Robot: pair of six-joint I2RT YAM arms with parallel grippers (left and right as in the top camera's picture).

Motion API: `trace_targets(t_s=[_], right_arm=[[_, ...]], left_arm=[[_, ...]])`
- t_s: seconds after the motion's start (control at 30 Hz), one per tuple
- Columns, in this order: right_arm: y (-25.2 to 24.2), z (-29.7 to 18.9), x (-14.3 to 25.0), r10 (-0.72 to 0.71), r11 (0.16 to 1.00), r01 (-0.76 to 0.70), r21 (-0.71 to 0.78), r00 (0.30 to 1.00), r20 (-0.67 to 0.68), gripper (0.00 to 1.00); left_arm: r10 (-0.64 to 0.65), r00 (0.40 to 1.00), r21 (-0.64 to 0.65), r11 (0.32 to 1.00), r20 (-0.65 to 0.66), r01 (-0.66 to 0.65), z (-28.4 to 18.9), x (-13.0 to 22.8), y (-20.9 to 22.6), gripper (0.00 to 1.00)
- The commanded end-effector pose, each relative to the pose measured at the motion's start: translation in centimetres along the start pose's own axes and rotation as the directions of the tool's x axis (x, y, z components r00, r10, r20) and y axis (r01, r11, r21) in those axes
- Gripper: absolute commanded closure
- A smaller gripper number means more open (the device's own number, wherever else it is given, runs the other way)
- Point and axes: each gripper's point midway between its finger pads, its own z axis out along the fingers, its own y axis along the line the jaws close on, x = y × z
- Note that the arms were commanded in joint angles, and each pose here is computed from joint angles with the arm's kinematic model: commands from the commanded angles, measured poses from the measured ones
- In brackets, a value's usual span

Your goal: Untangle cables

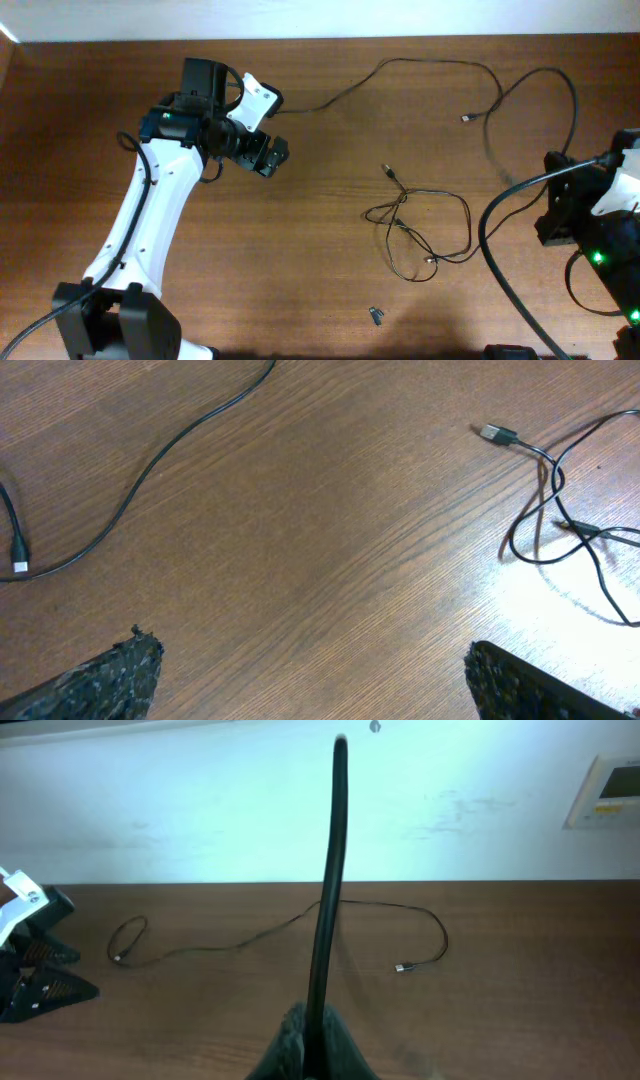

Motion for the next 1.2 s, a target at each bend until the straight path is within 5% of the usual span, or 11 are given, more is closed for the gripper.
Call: trace_targets(t_s=[0.0, 0.3, 0.57, 0.8, 1.07, 1.17], right_arm=[[0.6, -1.2, -1.0, -0.016, 1.0, 0.017, -0.016, 0.999, 0.05, 0.96], [6.9, -5.3, -7.8, -0.085, 0.937, 0.194, -0.292, 0.934, 0.346, 0.96], [8.0, -7.5, -11.7, -0.121, 0.913, 0.304, -0.273, 0.84, 0.529, 0.96], [4.8, -4.3, -12.1, 0.007, 0.972, 0.101, -0.213, 0.889, 0.457, 0.96], [3.6, 1.3, -12.3, 0.36, 0.905, -0.256, -0.34, 0.887, 0.29, 0.96], [3.6, 1.6, -12.4, 0.38, 0.895, -0.274, -0.351, 0.881, 0.282, 0.96]], left_arm=[[0.019, 1.0, -0.002, 1.0, 0.02, -0.019, -0.6, -0.3, -0.1, 0.01], [0.019, 1.0, -0.002, 1.0, 0.02, -0.019, -0.6, -0.3, -0.1, 0.01], [0.02, 0.999, 0.006, 1.0, 0.028, -0.021, -0.6, -0.5, -0.2, 0.01], [0.011, 0.984, 0.442, 0.893, 0.176, -0.089, -2.2, -3.0, -9.3, 0.01], [0.135, 0.98, 0.427, 0.886, 0.143, -0.184, -0.8, -2.8, -13.3, 0.01], [0.156, 0.978, 0.438, 0.876, 0.138, -0.202, -0.7, -2.7, -14.4, 0.01]])
